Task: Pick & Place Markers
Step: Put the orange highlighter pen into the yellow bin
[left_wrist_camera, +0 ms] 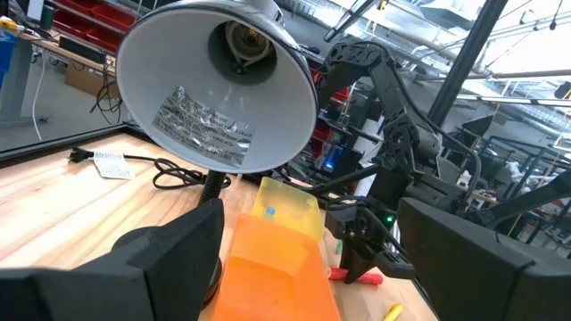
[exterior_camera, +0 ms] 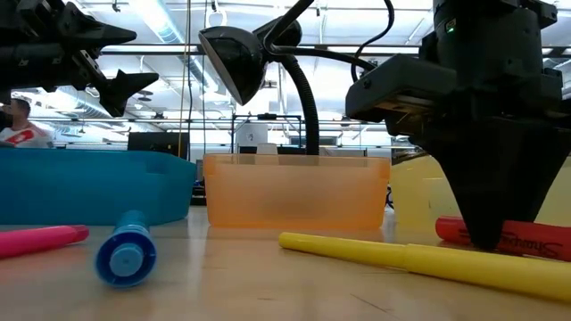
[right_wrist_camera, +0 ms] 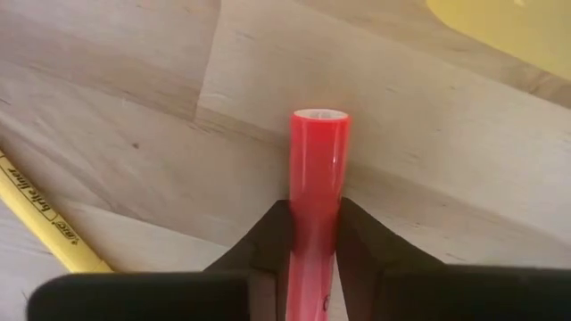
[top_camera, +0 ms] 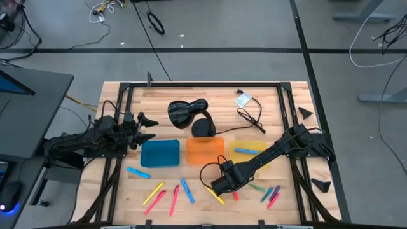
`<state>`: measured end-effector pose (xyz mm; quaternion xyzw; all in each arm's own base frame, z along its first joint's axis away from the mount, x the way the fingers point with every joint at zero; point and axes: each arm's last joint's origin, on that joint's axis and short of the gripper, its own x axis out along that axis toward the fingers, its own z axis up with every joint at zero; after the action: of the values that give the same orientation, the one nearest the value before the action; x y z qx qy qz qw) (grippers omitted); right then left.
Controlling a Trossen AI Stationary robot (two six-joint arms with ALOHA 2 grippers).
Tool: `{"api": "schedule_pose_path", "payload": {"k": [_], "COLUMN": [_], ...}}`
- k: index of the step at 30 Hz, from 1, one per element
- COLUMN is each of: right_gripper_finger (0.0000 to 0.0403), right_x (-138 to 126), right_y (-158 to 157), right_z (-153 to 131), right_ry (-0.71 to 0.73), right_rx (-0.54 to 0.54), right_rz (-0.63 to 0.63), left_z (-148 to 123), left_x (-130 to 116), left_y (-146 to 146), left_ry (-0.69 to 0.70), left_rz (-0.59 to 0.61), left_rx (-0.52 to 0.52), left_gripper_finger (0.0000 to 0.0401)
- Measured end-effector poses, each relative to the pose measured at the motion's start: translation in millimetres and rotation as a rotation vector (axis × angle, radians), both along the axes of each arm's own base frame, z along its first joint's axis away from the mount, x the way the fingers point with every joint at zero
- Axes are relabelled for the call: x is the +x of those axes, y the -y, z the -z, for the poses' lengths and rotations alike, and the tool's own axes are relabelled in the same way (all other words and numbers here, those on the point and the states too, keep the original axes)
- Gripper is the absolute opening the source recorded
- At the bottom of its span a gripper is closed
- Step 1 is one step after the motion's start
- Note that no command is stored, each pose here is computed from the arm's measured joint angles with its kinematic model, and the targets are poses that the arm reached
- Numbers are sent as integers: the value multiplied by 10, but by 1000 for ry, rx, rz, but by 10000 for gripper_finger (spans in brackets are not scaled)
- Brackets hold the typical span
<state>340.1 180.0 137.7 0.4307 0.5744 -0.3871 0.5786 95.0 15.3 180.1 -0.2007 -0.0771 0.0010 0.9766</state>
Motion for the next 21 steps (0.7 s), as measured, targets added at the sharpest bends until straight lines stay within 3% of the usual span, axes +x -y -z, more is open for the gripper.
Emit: {"api": "schedule_pose_path", "payload": {"k": [12, 21], "right_gripper_finger": [57, 57], "right_x": [1, -34], "right_y": [0, 57], "right_z": [0, -190], "right_ry": [4, 42], "right_rx": [-4, -21], "right_rz": [-36, -247], "left_z": [0, 1], "left_x": [0, 0], "left_y": [0, 0], "left_ry": [0, 0], "left_rz": [0, 0], "left_rx": [0, 0], "left_gripper_finger": [342, 342]}}
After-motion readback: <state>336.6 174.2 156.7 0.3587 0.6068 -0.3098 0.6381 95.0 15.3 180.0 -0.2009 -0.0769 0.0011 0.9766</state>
